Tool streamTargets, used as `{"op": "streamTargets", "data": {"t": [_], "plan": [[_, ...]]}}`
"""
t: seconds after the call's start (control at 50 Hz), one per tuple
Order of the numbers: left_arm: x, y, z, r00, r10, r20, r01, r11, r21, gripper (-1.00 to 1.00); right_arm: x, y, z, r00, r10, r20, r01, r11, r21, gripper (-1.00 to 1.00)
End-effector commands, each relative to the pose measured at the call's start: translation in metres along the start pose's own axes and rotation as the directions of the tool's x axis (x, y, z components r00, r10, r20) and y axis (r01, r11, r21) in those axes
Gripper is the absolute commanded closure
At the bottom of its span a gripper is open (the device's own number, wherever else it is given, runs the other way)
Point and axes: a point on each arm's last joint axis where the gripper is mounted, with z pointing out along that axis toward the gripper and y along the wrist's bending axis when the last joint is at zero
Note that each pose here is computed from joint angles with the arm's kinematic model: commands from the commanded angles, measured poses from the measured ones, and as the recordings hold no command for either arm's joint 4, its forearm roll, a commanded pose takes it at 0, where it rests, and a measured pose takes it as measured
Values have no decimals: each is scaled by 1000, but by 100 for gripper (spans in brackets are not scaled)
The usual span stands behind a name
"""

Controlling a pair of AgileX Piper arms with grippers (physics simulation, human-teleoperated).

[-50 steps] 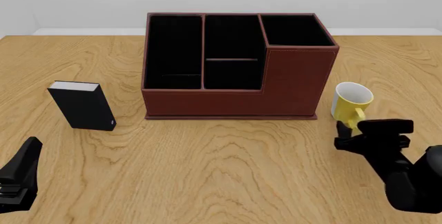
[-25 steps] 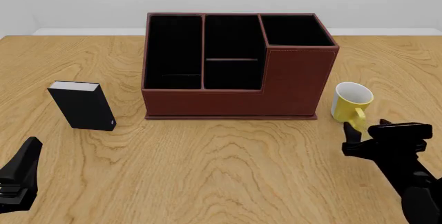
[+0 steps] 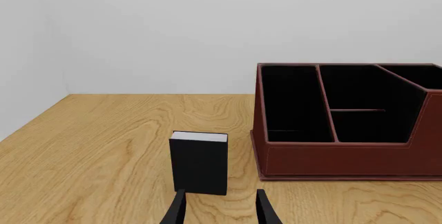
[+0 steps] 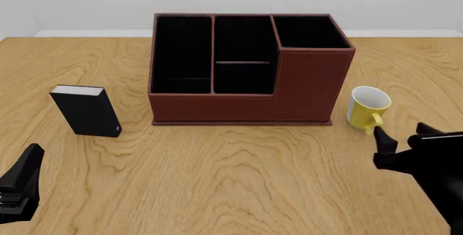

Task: Pick up the yellow and white mug and place it to the right of the caddy.

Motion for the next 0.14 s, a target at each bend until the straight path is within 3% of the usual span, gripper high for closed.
{"op": "streamTargets", "data": {"t": [0.02, 0.14], "plan": [[0, 0, 0, 1000, 0, 0, 0, 1000, 0, -100, -15, 2, -24, 999, -13, 37, 14, 1000, -23, -100], [0, 0, 0, 1000, 0, 0, 0, 1000, 0, -100, -22, 4, -34, 999, -22, 47, 24, 999, -41, -100]]}}
